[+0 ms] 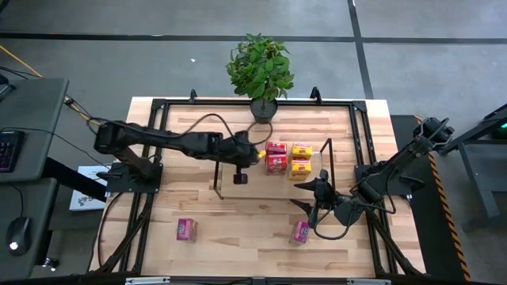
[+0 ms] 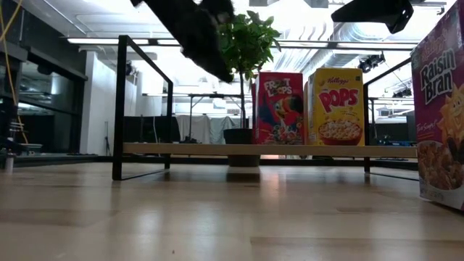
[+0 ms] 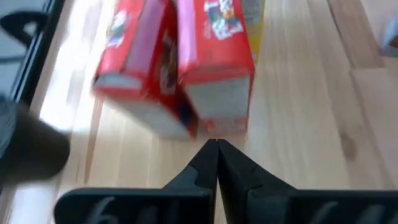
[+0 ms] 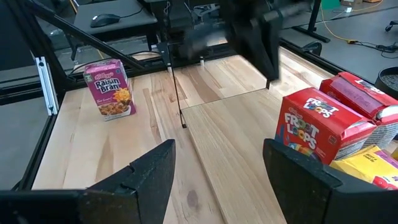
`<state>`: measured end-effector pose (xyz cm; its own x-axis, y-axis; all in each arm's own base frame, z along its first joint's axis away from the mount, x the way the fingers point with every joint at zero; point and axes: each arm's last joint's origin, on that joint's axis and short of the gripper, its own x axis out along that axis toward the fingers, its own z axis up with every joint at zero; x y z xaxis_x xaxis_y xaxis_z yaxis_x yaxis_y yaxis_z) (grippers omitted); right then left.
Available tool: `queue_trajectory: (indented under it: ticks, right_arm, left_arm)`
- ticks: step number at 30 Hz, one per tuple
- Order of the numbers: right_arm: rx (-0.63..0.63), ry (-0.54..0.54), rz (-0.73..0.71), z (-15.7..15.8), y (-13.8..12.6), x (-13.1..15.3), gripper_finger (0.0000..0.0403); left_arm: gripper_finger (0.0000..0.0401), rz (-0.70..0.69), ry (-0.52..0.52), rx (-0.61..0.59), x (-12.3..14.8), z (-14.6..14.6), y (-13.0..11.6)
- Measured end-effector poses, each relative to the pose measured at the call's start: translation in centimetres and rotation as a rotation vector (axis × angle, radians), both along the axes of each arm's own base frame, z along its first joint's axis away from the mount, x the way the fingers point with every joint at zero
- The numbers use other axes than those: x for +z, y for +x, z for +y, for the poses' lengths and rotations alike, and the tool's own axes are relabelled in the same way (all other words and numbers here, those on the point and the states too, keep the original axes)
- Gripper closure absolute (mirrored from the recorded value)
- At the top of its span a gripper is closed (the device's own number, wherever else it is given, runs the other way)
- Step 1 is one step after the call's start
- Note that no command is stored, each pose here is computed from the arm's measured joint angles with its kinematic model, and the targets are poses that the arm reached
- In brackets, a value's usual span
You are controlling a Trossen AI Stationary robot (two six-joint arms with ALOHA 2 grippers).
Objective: Stack cereal on shelf
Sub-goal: Put the left purple cereal box on the shelf
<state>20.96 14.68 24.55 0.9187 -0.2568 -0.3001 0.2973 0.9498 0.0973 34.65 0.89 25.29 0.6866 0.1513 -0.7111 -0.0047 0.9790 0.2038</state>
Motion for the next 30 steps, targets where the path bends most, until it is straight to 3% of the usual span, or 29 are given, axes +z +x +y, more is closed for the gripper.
queue_trajectory:
  ticks: [5, 9, 18, 23, 30]
  right_arm:
    - [0.000, -0.002, 0.002, 0.0, 0.0, 0.0, 0.0167]
    - [-0.001, -0.005, 0.007, 0.0, 0.0, -0.1, 0.0167]
    - [-0.003, -0.001, 0.006, 0.0, 0.0, -0.1, 0.0167]
    - [-0.009, 0.016, 0.001, 0.0, 0.0, -0.1, 0.0167]
    - [-0.009, 0.016, 0.001, 0.0, 0.0, -0.1, 0.0167]
  left_arm:
    - [0.0401, 0.017, -0.062, 0.027, 3.6, -1.3, -4.0]
    - [0.0401, -0.100, -0.115, -0.034, 6.1, -4.1, -7.4]
    - [0.0400, -0.248, -0.289, -0.211, 5.4, -10.3, -15.0]
    - [0.0369, -0.247, -0.411, -0.235, 5.6, -12.2, -16.4]
    - [0.0261, -0.276, -0.466, -0.247, 5.6, -13.4, -16.2]
